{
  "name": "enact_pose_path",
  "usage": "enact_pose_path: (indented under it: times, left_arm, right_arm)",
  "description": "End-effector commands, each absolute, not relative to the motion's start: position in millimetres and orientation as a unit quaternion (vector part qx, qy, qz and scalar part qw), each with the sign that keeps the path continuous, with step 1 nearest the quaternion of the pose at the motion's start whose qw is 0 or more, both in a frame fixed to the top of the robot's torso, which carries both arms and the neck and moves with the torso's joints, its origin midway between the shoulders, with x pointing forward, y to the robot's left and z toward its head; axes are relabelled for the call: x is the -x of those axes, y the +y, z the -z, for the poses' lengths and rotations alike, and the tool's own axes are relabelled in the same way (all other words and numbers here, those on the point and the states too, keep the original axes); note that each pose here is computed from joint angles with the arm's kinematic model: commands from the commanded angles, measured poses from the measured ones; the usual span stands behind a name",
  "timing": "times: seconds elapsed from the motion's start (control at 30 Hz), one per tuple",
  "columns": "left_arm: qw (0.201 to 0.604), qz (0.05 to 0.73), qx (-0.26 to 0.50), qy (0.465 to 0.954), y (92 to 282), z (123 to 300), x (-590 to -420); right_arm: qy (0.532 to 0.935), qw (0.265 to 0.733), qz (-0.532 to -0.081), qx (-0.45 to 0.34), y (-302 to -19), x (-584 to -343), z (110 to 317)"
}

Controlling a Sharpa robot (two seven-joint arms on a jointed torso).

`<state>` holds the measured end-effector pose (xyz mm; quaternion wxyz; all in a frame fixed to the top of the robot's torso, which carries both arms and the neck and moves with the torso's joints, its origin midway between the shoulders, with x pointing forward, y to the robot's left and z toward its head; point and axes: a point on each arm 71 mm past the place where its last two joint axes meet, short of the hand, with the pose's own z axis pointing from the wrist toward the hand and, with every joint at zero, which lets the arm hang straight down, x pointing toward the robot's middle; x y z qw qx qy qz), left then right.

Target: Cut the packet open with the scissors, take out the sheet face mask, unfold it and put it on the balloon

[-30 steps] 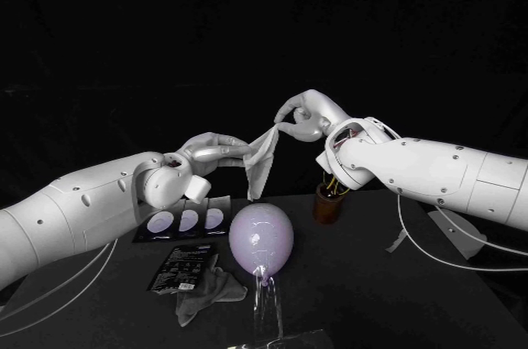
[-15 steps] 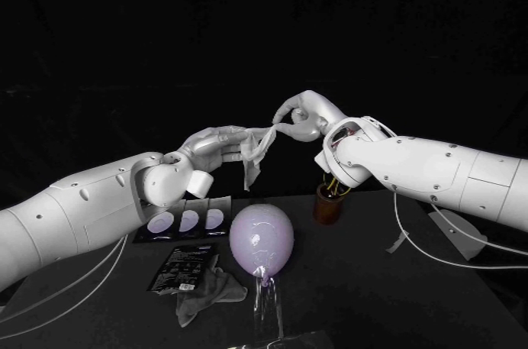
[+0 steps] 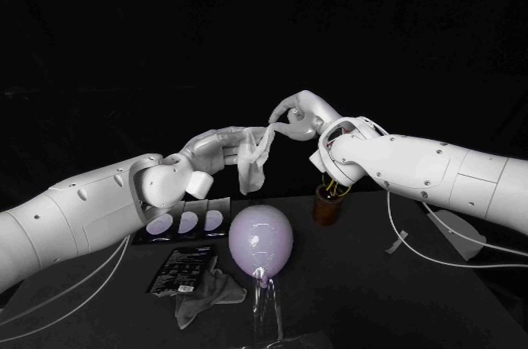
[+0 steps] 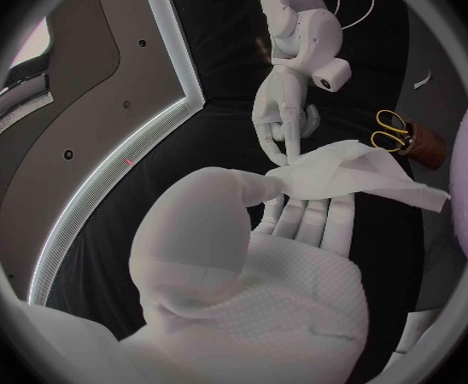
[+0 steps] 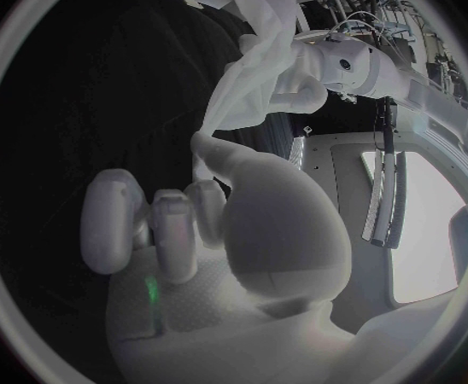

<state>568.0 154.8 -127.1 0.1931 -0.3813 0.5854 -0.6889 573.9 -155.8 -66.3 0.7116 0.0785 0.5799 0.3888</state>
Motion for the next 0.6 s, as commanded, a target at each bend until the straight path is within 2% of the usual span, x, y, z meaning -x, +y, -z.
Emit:
enact_pose_path:
  times: [0.03, 0.6]
  left_arm:
    - [0.166, 0.689, 0.381, 0.594, 150.8, 126.9, -565.5]
    - [0.161, 0.677, 0.395, 0.599, 151.9, 129.4, -564.7]
  right_arm:
    - [0.581, 0.705, -0.396, -0.089, -156.3, -575.7, 66.7]
    - [0.667, 0.639, -0.37, -0.099, -169.7, -581.0, 85.9]
